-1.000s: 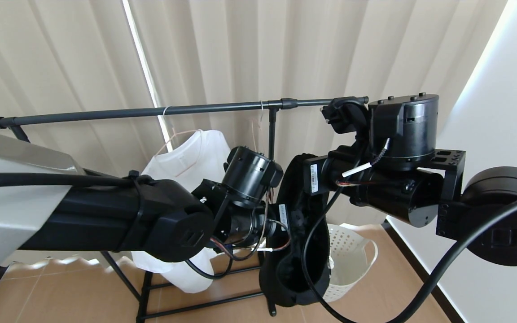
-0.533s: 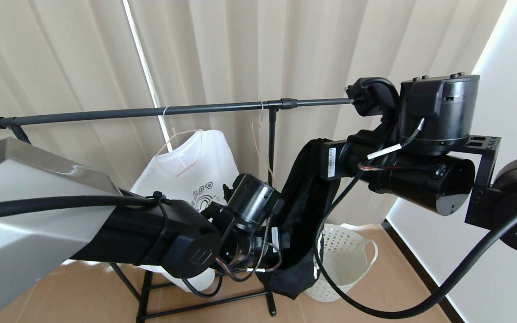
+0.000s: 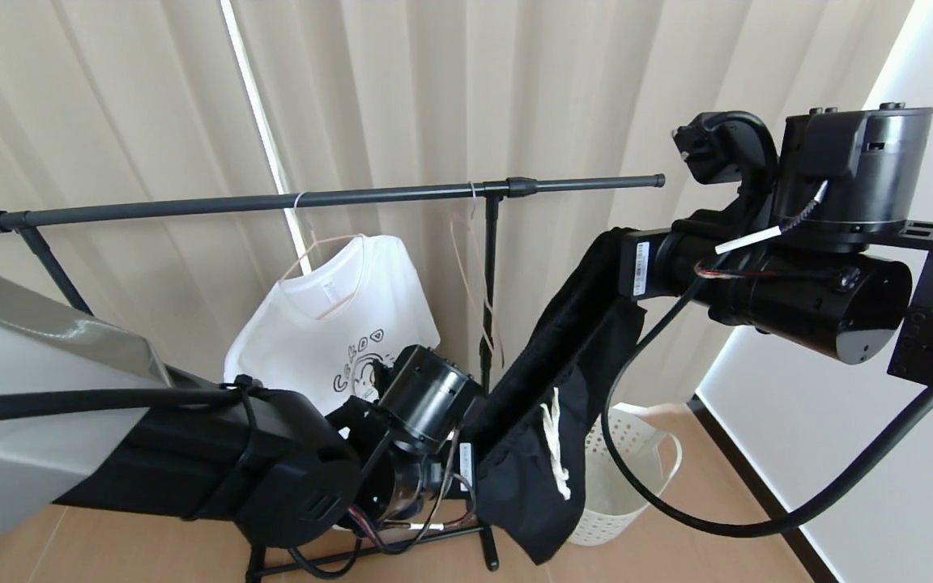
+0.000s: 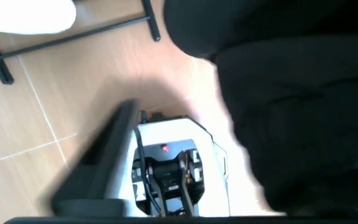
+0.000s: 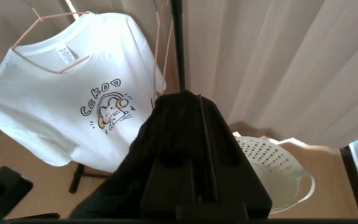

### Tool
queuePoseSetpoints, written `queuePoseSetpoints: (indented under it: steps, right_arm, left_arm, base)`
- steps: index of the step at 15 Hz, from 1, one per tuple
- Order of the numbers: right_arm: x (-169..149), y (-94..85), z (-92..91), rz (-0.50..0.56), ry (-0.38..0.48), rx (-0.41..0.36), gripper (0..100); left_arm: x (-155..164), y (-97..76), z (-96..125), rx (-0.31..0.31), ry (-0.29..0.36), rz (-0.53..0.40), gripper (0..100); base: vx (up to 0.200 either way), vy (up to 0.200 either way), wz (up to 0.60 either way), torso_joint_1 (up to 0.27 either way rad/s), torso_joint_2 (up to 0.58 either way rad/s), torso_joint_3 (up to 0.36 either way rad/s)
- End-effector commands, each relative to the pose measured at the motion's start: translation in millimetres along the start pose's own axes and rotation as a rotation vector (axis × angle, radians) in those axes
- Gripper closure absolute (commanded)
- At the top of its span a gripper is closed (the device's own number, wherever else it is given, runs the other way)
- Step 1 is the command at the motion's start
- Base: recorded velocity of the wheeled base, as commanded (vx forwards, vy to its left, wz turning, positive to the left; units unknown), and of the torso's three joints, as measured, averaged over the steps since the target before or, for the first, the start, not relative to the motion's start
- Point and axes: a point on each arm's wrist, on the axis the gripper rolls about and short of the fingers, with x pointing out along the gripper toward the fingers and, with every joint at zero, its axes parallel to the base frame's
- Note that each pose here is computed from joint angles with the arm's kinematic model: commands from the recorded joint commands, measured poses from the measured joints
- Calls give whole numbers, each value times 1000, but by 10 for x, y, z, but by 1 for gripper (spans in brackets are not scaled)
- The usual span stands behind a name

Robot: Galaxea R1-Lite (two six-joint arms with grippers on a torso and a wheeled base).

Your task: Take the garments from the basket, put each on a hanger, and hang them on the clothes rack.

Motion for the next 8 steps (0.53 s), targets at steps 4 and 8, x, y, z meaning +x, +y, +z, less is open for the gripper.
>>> queuePoseSetpoints:
  steps: [4, 8]
  right_arm:
    - [-95, -105, -345, -17, 199, -204, 100]
    - [-152, -69, -163, 2, 371, -65, 100]
  left_arm:
    - [-561, 70, 573, -18, -218, -75, 100]
    - [-808, 127, 994, -42, -247, 52, 100]
  base:
    - [0, 0, 0, 0, 0, 0]
    - [0, 0, 0, 0, 0, 0]
